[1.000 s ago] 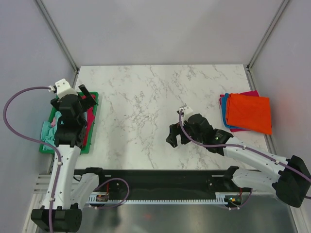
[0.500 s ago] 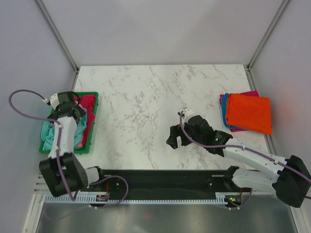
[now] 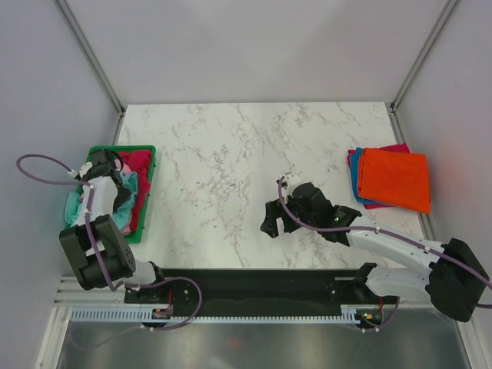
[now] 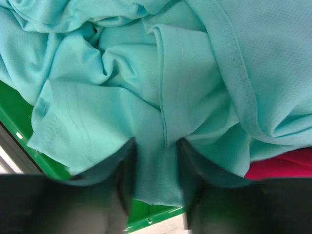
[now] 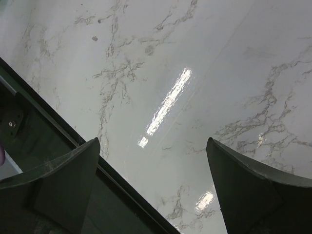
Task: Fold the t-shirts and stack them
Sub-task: Grab the tshirt from the pile, then move the tshirt to the center of the board, then flatten the tshirt out
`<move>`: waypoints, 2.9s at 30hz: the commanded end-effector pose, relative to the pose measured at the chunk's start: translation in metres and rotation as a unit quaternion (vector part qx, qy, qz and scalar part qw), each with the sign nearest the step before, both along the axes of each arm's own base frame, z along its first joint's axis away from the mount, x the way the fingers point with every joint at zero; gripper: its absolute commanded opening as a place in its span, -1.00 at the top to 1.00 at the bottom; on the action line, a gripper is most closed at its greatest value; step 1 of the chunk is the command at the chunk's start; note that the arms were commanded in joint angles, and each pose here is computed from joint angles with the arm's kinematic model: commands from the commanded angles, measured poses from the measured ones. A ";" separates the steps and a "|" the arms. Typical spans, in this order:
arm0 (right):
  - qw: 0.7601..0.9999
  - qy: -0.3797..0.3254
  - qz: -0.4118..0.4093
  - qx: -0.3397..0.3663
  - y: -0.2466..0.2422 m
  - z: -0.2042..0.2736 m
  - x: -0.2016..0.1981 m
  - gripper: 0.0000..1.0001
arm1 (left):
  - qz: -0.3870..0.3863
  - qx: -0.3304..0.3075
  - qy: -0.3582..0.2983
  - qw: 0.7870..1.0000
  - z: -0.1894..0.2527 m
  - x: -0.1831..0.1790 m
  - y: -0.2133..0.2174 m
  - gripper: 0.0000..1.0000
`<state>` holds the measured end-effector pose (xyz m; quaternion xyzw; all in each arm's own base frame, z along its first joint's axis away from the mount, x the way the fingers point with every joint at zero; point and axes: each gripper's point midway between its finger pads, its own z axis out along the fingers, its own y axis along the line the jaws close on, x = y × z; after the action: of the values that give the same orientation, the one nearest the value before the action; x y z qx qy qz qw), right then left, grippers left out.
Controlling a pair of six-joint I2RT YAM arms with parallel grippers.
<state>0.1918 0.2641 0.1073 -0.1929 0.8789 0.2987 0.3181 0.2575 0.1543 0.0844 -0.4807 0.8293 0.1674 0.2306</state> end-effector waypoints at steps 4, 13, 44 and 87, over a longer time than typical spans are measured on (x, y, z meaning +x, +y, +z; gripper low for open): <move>1.000 -0.007 0.000 0.028 0.008 0.011 0.002 -0.96 | 0.033 0.047 -0.061 0.996 0.043 0.001 0.014 0.46; 0.999 -0.014 -0.006 0.029 0.008 0.019 0.006 -0.96 | -0.004 0.072 -0.348 0.935 0.255 0.032 -0.008 0.96; 0.980 -0.118 -0.158 0.032 -0.069 0.105 0.014 -0.96 | -0.563 -0.079 -0.221 0.792 0.189 0.043 -0.375 -0.86; 0.978 -0.021 -0.088 -0.187 0.001 -0.050 0.085 -0.70 | -0.299 0.091 -0.017 0.950 0.067 0.055 -0.136 -0.65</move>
<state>0.2701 0.2691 0.0254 -0.1904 0.9377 0.0875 0.2771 0.2898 0.0144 0.1247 -0.1868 0.9283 0.1541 0.2822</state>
